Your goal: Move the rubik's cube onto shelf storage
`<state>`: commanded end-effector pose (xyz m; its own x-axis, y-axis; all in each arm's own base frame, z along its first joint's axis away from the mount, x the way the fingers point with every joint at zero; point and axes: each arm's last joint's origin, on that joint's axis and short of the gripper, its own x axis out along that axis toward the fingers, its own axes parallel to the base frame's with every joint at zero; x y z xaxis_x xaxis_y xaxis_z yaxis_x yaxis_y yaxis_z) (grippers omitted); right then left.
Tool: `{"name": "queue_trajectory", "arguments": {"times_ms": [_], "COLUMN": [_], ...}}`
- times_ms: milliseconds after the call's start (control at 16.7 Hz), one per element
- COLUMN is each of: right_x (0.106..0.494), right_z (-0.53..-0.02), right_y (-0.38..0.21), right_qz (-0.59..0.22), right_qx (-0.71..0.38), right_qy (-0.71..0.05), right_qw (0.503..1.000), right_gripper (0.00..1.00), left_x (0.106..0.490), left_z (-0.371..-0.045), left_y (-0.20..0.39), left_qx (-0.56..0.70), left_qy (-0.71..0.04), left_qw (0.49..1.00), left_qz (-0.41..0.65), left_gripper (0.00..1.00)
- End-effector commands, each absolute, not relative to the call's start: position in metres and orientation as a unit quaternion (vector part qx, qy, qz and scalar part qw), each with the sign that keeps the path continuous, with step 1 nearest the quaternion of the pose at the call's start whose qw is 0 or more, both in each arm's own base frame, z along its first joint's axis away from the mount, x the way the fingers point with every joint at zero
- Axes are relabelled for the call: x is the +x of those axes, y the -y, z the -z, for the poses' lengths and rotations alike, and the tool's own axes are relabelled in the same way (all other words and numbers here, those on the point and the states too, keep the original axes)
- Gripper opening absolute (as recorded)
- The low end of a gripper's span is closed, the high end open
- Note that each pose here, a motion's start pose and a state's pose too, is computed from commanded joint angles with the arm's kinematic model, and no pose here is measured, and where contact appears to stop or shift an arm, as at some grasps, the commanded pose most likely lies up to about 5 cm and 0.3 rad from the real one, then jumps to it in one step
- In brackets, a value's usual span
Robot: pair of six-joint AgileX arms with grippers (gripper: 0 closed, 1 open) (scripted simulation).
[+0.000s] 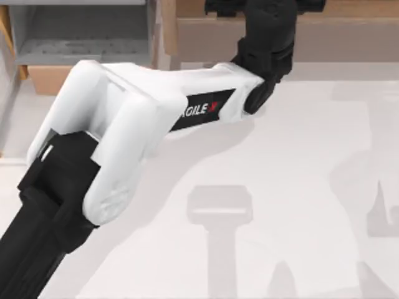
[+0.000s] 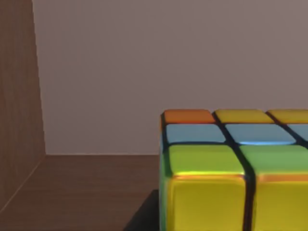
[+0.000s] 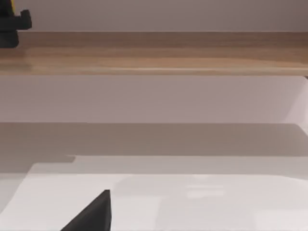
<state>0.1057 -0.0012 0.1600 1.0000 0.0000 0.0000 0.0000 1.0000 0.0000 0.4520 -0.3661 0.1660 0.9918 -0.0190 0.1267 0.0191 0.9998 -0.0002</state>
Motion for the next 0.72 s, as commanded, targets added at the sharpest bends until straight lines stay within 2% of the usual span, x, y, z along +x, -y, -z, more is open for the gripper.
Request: {"name": "queue_trajectory", "arguments": {"times_ms": [60, 720], "right_x": [0.1057, 0.1057], "right_z": [-0.1600, -0.1600], "right_y": [0.0012, 0.0012], "right_qz": [0.000, 0.000], "right_qx": [0.000, 0.000], "right_qy": [0.000, 0.000], "right_qw": [1.000, 1.000], "right_gripper": [1.00, 1.00], "left_x": [0.4520, 0.4520], "left_z": [-0.1660, -0.1660], "left_y": [0.3661, 0.3661], "left_qx": [-0.001, -0.001], "left_qy": [0.063, 0.063], "left_qw": [0.998, 0.998], "left_qz": [0.010, 0.010], "left_gripper": [0.00, 0.83]}}
